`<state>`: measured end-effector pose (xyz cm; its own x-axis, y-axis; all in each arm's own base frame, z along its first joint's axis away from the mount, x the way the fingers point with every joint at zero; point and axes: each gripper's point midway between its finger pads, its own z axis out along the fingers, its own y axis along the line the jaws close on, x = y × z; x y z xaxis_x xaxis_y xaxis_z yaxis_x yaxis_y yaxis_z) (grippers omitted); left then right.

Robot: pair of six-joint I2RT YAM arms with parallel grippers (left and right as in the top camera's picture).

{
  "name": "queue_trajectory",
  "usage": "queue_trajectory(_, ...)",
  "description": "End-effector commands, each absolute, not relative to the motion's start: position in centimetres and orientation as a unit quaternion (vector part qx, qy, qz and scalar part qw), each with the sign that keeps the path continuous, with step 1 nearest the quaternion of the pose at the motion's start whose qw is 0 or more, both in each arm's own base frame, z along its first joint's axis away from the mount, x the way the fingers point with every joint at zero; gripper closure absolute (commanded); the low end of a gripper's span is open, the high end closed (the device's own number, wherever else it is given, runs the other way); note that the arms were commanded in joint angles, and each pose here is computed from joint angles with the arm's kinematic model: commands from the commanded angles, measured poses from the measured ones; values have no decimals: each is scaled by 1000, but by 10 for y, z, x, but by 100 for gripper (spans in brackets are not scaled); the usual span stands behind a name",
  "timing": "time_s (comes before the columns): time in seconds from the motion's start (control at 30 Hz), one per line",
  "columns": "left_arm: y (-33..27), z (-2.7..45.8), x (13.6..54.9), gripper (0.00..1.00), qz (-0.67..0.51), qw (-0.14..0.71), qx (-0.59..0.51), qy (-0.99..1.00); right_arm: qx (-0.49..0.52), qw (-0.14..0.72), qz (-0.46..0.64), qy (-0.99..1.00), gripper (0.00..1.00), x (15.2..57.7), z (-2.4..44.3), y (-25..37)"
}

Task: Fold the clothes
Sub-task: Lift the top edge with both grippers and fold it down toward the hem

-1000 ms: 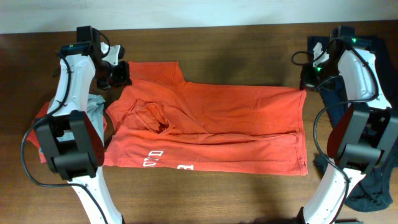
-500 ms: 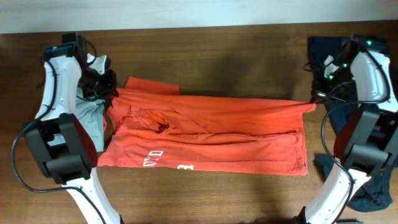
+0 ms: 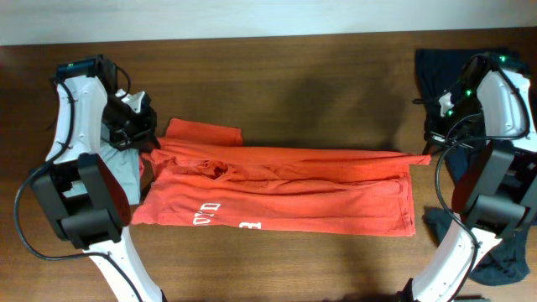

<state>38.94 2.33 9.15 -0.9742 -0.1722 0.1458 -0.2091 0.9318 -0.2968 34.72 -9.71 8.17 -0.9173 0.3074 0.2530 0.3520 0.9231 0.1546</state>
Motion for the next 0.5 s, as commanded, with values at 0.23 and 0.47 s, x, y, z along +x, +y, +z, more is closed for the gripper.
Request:
queue_trajectory(0.23,35,113,364,100,142,90,114,-979,-172,155,-85,-969,94,321,96,-99)
queue_trajectory(0.47,37,109,351,100,132,116,116,-978,-170,227,-88,-955,91,286,73,-90)
